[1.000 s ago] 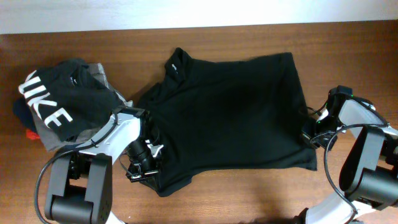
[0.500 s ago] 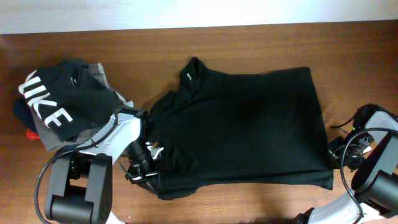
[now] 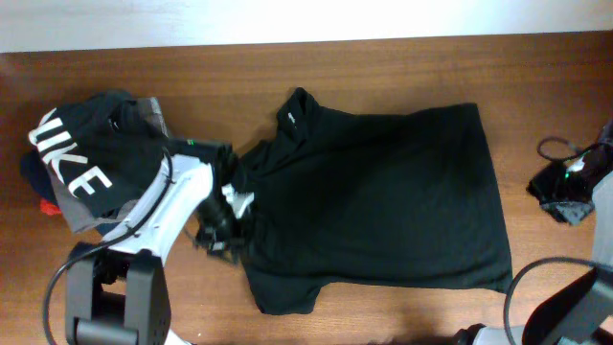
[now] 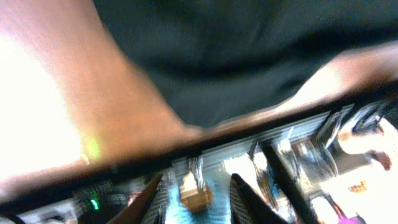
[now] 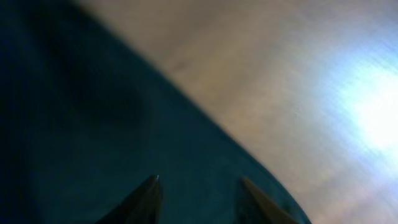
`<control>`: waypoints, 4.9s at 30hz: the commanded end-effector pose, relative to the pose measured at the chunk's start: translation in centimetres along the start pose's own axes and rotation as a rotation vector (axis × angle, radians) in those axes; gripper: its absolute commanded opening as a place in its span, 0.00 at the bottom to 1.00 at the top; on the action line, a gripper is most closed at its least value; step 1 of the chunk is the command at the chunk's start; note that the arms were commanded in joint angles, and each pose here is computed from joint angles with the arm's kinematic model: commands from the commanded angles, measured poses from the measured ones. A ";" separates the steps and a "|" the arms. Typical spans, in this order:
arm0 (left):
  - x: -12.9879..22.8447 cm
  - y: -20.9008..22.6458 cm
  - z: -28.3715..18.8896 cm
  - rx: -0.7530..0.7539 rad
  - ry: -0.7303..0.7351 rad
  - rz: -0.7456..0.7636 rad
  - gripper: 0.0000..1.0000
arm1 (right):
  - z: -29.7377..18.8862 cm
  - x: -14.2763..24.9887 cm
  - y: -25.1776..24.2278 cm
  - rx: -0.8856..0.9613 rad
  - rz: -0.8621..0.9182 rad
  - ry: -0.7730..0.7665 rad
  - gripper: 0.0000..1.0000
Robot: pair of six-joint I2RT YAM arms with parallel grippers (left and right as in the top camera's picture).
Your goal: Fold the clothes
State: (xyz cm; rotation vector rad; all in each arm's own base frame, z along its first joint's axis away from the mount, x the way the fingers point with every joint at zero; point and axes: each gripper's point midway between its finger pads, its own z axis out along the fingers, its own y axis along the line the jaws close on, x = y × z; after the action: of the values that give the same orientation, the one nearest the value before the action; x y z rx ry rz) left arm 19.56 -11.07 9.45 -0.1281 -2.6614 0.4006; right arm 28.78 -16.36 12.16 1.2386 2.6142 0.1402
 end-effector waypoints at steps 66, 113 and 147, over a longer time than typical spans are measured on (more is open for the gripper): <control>-31.1 5.2 -17.3 -0.414 -1.089 0.126 0.01 | 8.2 8.0 12.1 -0.120 -0.511 0.205 0.37; -22.5 -1.2 -0.4 0.106 -0.395 0.293 0.41 | 1.1 0.1 5.3 -0.135 -0.160 0.058 0.47; -17.7 -0.9 -2.2 0.229 -0.291 0.275 0.69 | 1.0 0.6 5.2 -0.137 -0.179 0.079 0.46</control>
State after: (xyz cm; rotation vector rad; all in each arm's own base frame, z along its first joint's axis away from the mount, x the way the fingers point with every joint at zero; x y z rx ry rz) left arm 36.67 -13.80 4.40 -0.3590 -2.8564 0.8203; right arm 32.33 -12.85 11.84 0.9957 2.7145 0.3206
